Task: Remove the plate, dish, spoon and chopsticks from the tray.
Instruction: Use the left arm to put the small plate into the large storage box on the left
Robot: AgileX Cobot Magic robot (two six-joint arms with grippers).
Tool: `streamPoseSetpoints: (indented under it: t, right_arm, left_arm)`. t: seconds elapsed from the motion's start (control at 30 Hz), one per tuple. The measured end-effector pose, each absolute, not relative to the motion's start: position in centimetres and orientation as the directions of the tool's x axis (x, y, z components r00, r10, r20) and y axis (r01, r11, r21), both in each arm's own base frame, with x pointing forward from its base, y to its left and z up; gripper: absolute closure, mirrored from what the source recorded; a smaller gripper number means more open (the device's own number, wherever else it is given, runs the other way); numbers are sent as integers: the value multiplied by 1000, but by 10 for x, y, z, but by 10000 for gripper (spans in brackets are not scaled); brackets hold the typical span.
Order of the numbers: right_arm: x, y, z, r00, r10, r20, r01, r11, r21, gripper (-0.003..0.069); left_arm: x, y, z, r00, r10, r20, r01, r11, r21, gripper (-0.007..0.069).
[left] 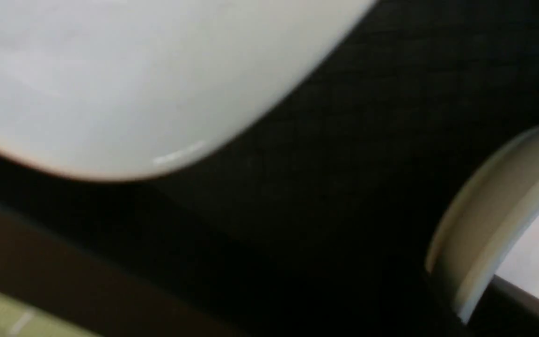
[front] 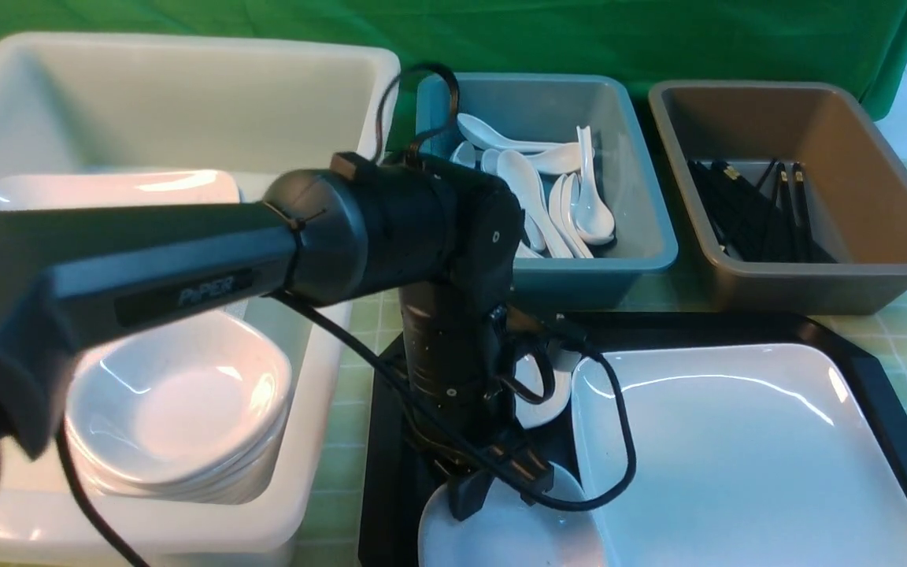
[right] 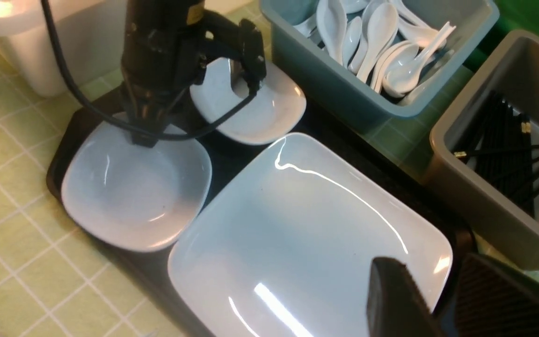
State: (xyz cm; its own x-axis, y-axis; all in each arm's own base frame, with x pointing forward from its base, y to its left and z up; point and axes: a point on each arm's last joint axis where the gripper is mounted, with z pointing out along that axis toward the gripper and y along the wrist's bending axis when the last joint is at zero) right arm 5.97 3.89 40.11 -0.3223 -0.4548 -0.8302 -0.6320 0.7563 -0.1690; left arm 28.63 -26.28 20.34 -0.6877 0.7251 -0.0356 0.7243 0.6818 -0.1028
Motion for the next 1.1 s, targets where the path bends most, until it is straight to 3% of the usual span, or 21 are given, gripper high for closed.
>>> streamPoseSetpoints:
  t: [0.4, 0.57, 0.67, 0.73, 0.77, 0.93, 1.1]
  right_arm:
    - [60, 39, 402, -316, -452, -834, -631, 757, -171, 447]
    - [60, 39, 402, -313, -450, -836, -631, 757, -171, 442]
    - [60, 40, 403, -306, -445, -842, -630, 757, -171, 440]
    - [61, 40, 404, -298, -439, -848, -630, 758, -171, 438]
    - [61, 40, 404, -297, -439, -848, -630, 758, -172, 437]
    - [61, 40, 404, -295, -438, -849, -629, 758, -173, 429]
    - [62, 41, 405, -290, -435, -852, -629, 758, -173, 425]
  left_arm:
    - [267, -249, 293, -724, 610, -322, 671, 731, -123, 617]
    - [253, -221, 346, -708, 524, -473, 642, 757, -121, 617]
    - [257, -188, 370, -733, 428, -529, 572, 808, -139, 617]
    - [264, -134, 387, -795, 307, -523, 448, 879, -166, 617]
    - [264, -130, 388, -798, 300, -523, 441, 882, -166, 617]
    - [248, -36, 418, -805, 28, -592, 227, 937, -264, 617]
    - [230, 15, 405, -800, -217, -559, 12, 926, -377, 617]
